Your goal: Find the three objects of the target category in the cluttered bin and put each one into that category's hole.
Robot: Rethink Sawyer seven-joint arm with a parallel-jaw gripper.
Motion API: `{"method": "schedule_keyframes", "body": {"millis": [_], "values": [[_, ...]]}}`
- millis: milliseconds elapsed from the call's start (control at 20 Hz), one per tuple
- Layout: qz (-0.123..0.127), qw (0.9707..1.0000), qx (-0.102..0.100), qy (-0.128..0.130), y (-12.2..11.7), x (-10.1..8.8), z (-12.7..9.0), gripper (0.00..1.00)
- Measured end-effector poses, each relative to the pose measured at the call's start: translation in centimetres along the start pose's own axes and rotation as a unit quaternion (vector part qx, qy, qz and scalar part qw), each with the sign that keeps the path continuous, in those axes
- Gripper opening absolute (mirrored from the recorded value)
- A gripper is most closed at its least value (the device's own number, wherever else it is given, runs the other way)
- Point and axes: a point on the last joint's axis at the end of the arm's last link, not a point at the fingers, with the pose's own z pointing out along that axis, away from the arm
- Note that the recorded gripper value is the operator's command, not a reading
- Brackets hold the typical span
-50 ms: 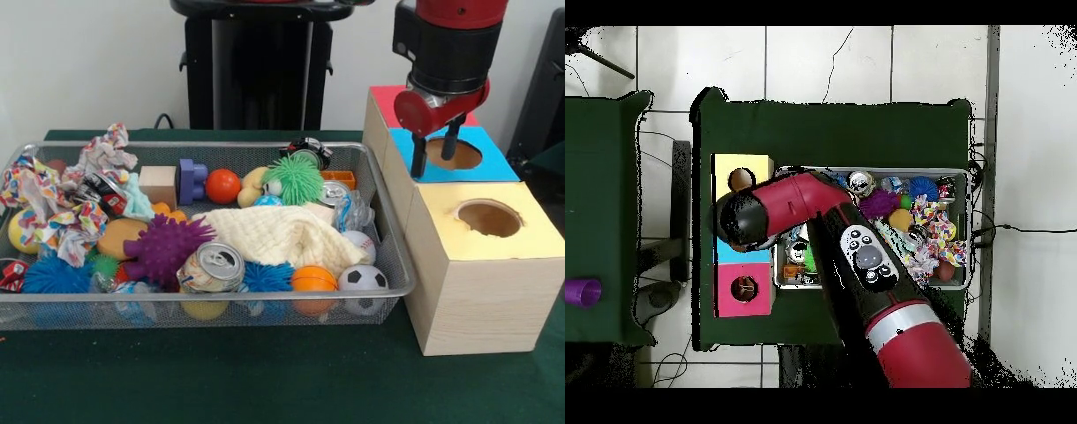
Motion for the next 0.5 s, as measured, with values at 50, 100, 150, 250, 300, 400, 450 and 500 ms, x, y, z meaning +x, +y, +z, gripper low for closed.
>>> {"method": "schedule_keyframes", "body": {"millis": [50,100,150,250,300,400,450,500], "values": [[0.0,1.0,-0.004,0.001,-0.2,-0.1,0.0,1.0],[-0.004,0.9999,-0.015,0.006,-0.6,-0.2,-0.1,1.0],[-0.006,0.9997,-0.02,0.008,-0.7,-0.3,-0.1,1.0],[-0.01,0.9995,-0.029,0.012,-1.1,-0.4,-0.1,1.0],[-0.013,0.9991,-0.037,0.014,-1.3,-0.5,-0.1,1.0],[-0.017,0.9987,-0.045,0.017,-1.6,-0.6,-0.1,1.0],[-0.02,0.9983,-0.051,0.018,-1.8,-0.7,0.0,1.0],[-0.023,0.9979,-0.058,0.019,-2.1,-0.7,0.0,1.0]]}}
